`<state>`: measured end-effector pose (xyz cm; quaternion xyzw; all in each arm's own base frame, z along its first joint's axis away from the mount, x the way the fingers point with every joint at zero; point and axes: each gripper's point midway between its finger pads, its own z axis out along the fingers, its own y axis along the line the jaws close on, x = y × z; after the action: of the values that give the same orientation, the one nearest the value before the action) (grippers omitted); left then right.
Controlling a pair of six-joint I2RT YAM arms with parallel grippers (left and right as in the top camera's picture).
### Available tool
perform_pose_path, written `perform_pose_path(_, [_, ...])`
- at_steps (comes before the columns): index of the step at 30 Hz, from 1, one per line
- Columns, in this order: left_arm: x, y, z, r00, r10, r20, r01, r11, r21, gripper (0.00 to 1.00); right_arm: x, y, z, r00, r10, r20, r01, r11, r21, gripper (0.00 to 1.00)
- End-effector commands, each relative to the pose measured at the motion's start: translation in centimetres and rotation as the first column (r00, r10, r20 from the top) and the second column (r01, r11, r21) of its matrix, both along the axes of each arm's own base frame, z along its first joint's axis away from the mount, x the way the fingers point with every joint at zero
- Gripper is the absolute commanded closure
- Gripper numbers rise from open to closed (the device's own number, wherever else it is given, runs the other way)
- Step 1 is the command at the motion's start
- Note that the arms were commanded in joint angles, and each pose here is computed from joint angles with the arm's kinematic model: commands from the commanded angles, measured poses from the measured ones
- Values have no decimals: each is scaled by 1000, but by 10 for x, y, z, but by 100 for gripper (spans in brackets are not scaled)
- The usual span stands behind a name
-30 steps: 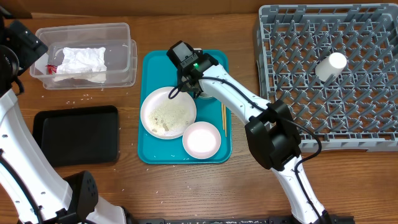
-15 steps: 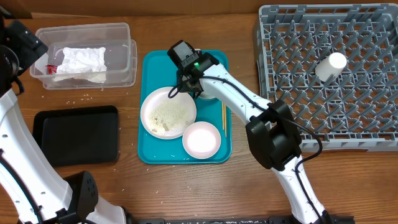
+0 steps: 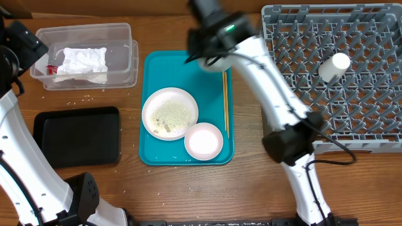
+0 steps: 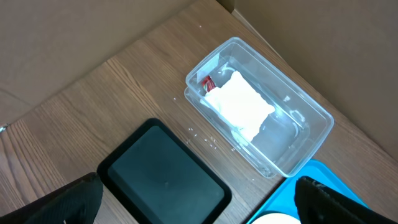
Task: Sort waste into correct bins and load items into the dishwasher
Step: 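Carry the white bowl right and set it upside down in the rack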
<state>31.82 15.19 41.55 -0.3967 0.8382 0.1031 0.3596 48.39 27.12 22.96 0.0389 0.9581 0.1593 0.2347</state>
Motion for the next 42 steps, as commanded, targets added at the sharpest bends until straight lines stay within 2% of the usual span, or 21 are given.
perform_pose_path(1, [-3, 4, 2, 1000, 10, -1, -10, 1000, 16, 0, 5, -74, 82, 985, -127, 115, 117, 989, 87, 96])
perform_pose_path(5, [-3, 4, 2, 1000, 10, -1, -10, 1000, 16, 0, -10, -153, 96, 971, -239, 26, 234, 963, 132, 96])
perform_pose_path(6, [-3, 4, 2, 1000, 10, -1, -10, 1000, 16, 0, -12, -163, 108, 990, -132, 50, 120, 973, 197, 96])
perform_pose_path(7, [-3, 4, 2, 1000, 10, -1, -10, 1000, 16, 0, -14, -172, 116, 993, -106, 49, 89, 960, 266, 96])
perform_pose_path(11, [-3, 4, 2, 1000, 10, -1, -10, 1000, 16, 0, -20, -205, 143, 993, -103, 52, 69, 890, 450, 96])
perform_pose_path(13, [-3, 4, 2, 1000, 10, -1, -10, 1000, 16, 0, -26, -221, 156, 991, -117, 67, 68, 865, 498, 96])
perform_pose_path(16, [-3, 4, 2, 1000, 10, -1, -10, 1000, 16, 0, -41, -240, 178, 983, -134, 126, 54, 866, 498, 96])
perform_pose_path(20, [-3, 4, 2, 1000, 10, -1, -10, 1000, 16, 0, -71, -254, 191, 972, -169, 160, 91, 908, 409, 97])
perform_pose_path(23, [-3, 4, 2, 1000, 10, -1, -10, 1000, 16, 0, -104, -277, 169, 957, -278, 78, 249, 932, 265, 96])
perform_pose_path(25, [-3, 4, 2, 1000, 10, -1, -10, 1000, 16, 0, -120, -288, 149, 947, -320, 3, 311, 923, 225, 96])
perform_pose_path(28, [-3, 4, 2, 1000, 10, -1, -10, 1000, 16, 0, -126, -296, 123, 955, -290, -61, 296, 926, 232, 96])
perform_pose_path(30, [-3, 4, 2, 1000, 10, -1, -10, 1000, 16, 0, -118, -287, 110, 990, -139, -30, 141, 935, 325, 96])
perform_pose_path(32, [-3, 4, 2, 1000, 10, -1, -10, 1000, 16, 0, -109, -284, 99, 997, -79, -17, 79, 905, 418, 96])
perform_pose_path(36, [-3, 4, 2, 1000, 10, -1, -10, 1000, 16, 0, -93, -277, 75, 998, 31, 59, -61, 780, 623, 96])
perform_pose_path(39, [-3, 4, 2, 1000, 10, -1, -10, 1000, 16, 0, -84, -276, 67, 990, 49, 129, -127, 681, 721, 96])
perform_pose_path(42, [-3, 4, 2, 1000, 10, -1, -10, 1000, 16, 0, -77, -281, 50, 990, 37, 136, -129, 629, 766, 96])
